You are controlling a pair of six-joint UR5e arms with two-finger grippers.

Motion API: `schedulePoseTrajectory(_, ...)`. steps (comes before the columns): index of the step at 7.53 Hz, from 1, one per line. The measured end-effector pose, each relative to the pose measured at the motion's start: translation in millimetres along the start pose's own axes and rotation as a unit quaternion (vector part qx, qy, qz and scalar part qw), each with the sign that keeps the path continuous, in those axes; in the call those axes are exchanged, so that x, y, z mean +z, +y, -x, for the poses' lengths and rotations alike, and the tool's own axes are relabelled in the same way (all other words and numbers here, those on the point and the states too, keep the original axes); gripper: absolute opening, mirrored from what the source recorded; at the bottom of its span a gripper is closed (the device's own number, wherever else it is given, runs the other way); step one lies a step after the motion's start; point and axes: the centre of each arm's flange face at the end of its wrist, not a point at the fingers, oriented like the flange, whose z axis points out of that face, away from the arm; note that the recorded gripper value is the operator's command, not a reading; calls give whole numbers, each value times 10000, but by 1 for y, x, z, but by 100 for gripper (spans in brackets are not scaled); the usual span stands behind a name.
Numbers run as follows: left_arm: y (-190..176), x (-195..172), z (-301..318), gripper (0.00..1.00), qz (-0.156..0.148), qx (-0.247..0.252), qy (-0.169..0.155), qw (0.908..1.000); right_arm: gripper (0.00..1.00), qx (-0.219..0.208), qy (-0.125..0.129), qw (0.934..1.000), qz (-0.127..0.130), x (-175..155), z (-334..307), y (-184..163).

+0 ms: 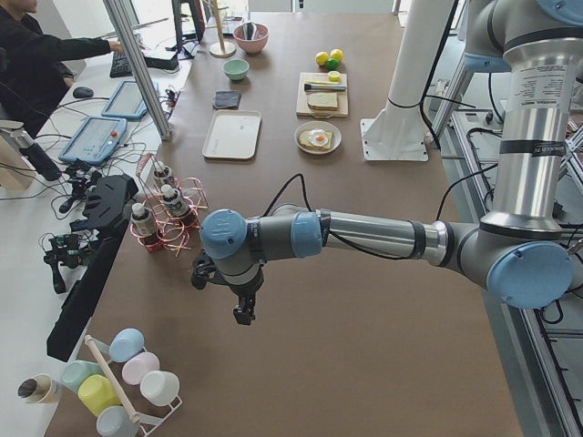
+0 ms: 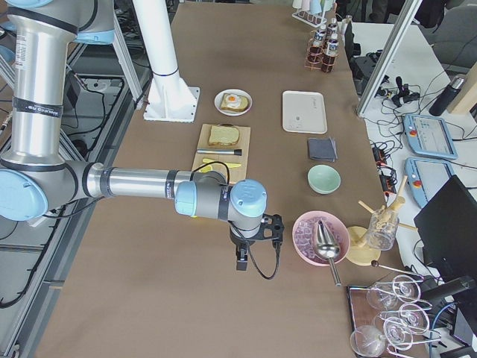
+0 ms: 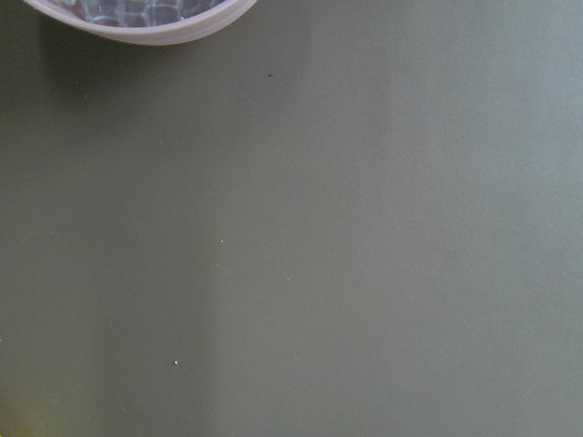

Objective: Make sandwich and place on tray

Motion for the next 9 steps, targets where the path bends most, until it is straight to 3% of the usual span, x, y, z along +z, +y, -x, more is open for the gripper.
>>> schedulePoseTrajectory(9,-2,6,1,98,12,9,-4,10000,100,16,-9,10000,9,1,-1,-2)
